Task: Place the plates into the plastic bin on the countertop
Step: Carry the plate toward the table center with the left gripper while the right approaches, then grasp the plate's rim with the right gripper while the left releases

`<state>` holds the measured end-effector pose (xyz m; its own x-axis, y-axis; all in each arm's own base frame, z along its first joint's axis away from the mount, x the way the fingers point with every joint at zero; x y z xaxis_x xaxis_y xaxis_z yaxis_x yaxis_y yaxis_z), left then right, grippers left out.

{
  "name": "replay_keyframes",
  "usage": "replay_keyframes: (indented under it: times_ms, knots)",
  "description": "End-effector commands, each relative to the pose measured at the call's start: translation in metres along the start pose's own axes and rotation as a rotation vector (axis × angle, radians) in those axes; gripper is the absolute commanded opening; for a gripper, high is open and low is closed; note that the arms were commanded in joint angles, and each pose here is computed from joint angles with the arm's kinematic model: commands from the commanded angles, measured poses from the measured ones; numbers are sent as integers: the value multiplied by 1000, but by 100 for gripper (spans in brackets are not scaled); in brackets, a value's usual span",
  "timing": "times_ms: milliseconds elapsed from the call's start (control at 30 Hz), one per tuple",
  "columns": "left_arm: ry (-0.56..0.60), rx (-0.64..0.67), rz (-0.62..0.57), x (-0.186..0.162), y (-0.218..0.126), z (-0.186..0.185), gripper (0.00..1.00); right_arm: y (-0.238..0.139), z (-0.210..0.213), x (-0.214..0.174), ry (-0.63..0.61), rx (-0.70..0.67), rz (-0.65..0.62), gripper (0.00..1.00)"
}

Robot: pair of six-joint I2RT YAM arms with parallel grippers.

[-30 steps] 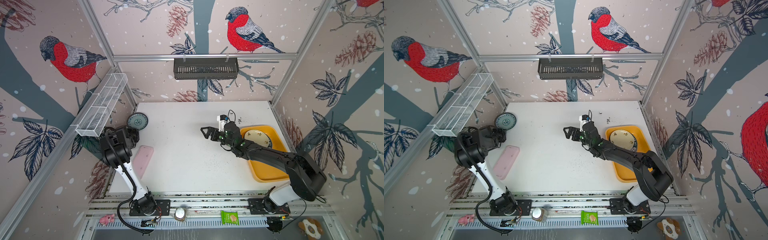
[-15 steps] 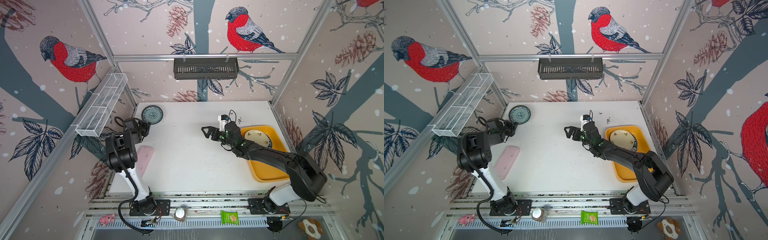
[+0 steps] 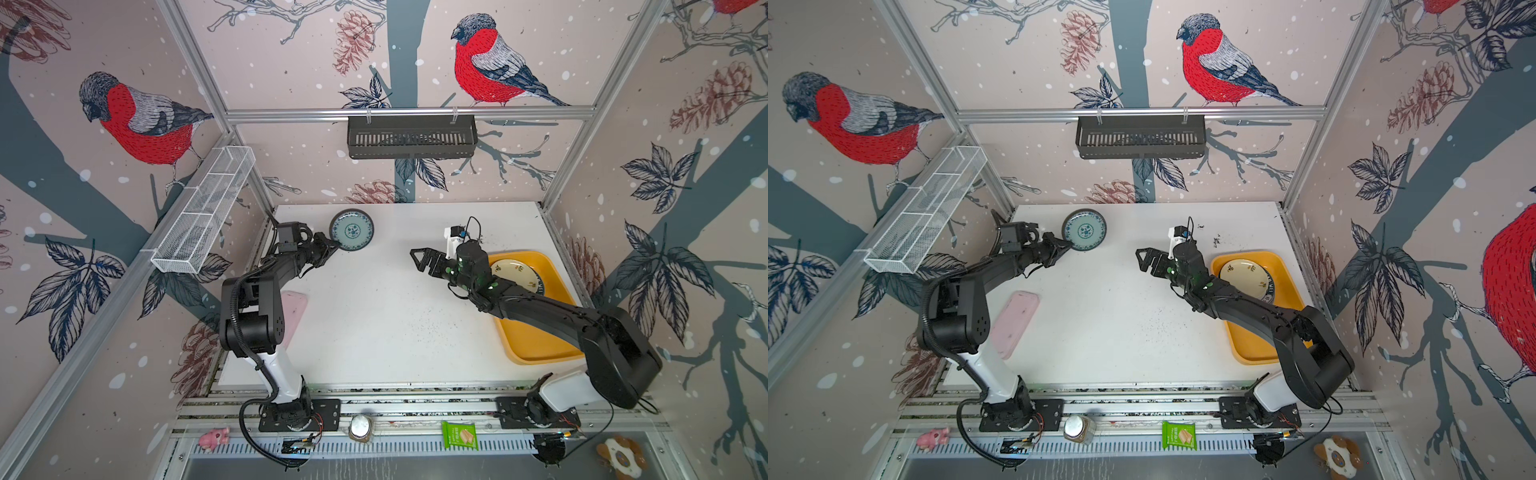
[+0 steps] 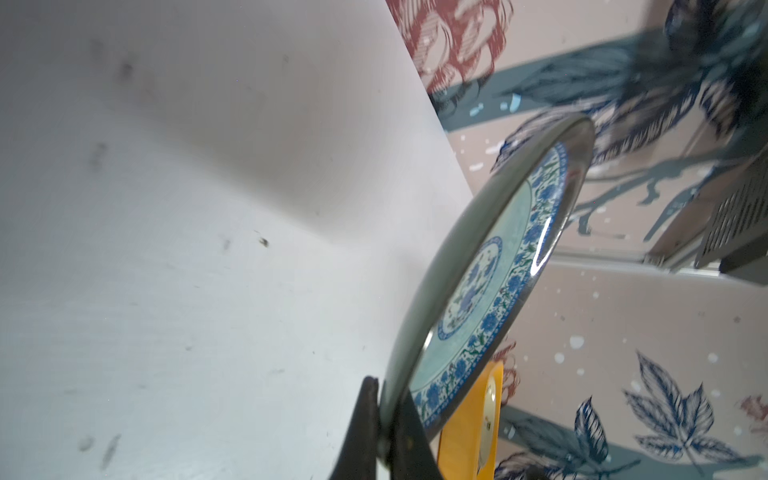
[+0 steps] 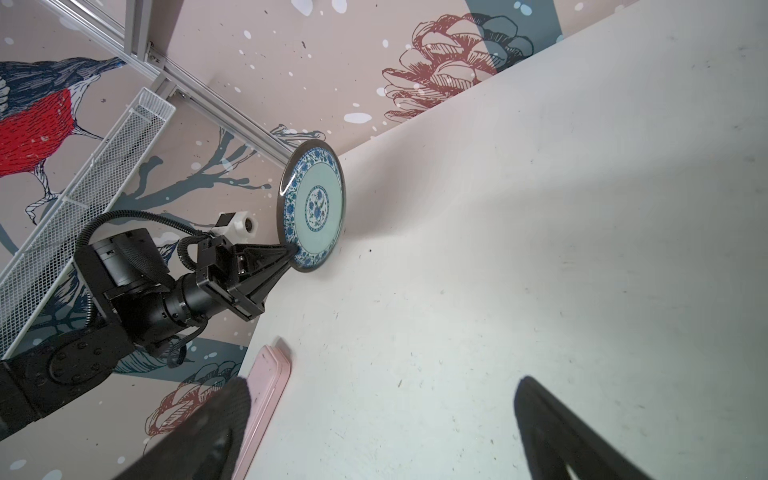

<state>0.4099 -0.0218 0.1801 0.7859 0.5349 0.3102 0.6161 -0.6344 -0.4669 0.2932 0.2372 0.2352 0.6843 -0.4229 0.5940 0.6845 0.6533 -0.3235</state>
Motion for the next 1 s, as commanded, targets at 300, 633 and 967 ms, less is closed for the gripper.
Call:
replay_keyframes:
  times_ms: [300,633,967]
  knots:
    - [340,-160,315,-57,25,-77,3,-14,9,27,-37,-110,-76,100]
    - [295,-275,393,-86,32,-79,3,-14,1,27,-19,-191,-92,97]
    - [268,-312,408,-90,32,-77,3,6,2,25,-5,-156,-51,86]
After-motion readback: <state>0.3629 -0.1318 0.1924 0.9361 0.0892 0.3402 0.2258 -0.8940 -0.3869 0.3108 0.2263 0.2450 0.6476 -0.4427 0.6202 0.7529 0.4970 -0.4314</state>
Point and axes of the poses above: each gripper's point midway between its finger pads, its own y axis out along the fingers, its own z axis along the line the jaws close on, x = y × z, the point moved 9 cm from there along -y, back along the fingers, and after that the axes turned 6 degrees about y, right-handed, at the moved point
